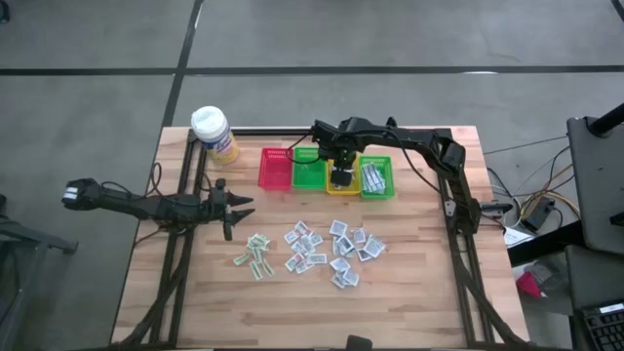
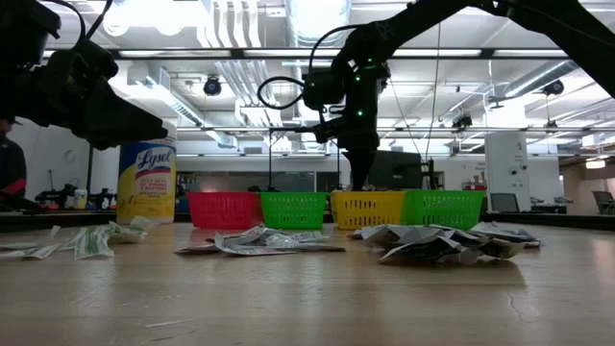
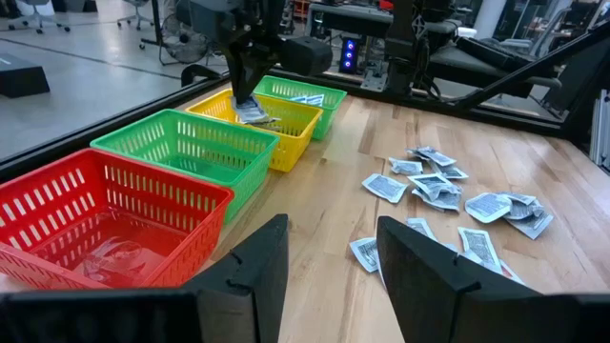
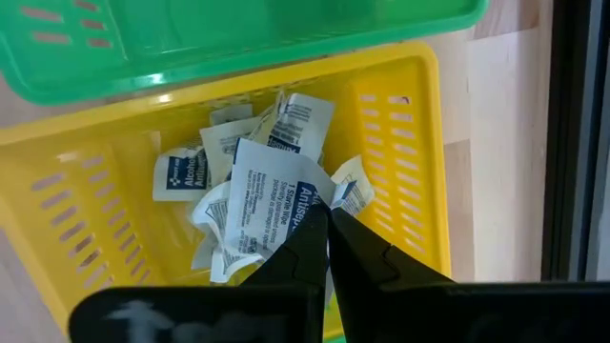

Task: Pick & Place First Aid Supplies
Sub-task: Put the blue alcohol pad into the yellow bin

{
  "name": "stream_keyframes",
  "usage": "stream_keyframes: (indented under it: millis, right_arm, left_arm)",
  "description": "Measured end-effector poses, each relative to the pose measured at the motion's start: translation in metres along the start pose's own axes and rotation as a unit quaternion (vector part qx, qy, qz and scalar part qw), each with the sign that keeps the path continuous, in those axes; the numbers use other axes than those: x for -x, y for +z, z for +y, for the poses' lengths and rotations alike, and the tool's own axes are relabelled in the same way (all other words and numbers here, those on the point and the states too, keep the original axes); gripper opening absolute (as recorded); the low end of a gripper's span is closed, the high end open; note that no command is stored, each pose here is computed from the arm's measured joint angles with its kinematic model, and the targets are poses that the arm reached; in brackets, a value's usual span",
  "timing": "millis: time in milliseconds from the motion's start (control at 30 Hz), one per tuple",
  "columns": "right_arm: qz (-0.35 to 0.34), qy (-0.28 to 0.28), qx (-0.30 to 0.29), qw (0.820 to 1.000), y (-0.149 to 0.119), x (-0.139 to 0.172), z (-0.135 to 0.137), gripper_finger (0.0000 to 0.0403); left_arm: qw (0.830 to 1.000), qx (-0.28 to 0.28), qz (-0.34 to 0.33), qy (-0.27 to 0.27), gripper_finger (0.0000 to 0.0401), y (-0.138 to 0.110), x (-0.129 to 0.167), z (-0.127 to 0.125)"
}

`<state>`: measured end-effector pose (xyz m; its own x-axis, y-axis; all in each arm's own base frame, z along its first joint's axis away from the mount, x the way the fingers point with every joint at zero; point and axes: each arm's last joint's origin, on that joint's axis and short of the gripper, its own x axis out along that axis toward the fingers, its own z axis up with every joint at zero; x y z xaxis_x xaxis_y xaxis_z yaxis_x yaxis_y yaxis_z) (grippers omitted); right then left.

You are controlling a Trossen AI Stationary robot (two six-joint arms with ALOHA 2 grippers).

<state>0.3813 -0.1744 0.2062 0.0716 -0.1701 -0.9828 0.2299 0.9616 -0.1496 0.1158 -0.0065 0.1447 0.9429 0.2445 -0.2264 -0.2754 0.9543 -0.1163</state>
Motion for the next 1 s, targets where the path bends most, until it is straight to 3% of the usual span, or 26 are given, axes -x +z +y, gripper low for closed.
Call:
stream_keyframes:
  millis: [233,600,833,1000]
  right_arm:
    - [-0.001,0.008,0.001,1.0,0.0,0.0,0.0,0.0018]
    - [0.009,0.012,-0.006,1.0,-0.002,0.001,-0.002,0.0115]
    - [0.052,0.021,-0.056,0.997,-0.004,0.031,0.003,0.0141]
    - [0.044,0.057,-0.035,0.997,0.001,0.058,0.024,0.0143]
  left_arm:
    - [1.0,0.0,0.0,0.0,0.0158,0.0,0.0,0.0]
    - [1.0,0.0,0.0,0.0,0.0158,0.0,0.0,0.0]
    - [1.0,0.0,0.0,0.0,0.0158,0.0,0.0,0.0]
    - [1.0,0.0,0.0,0.0,0.0158,0.0,0.0,0.0]
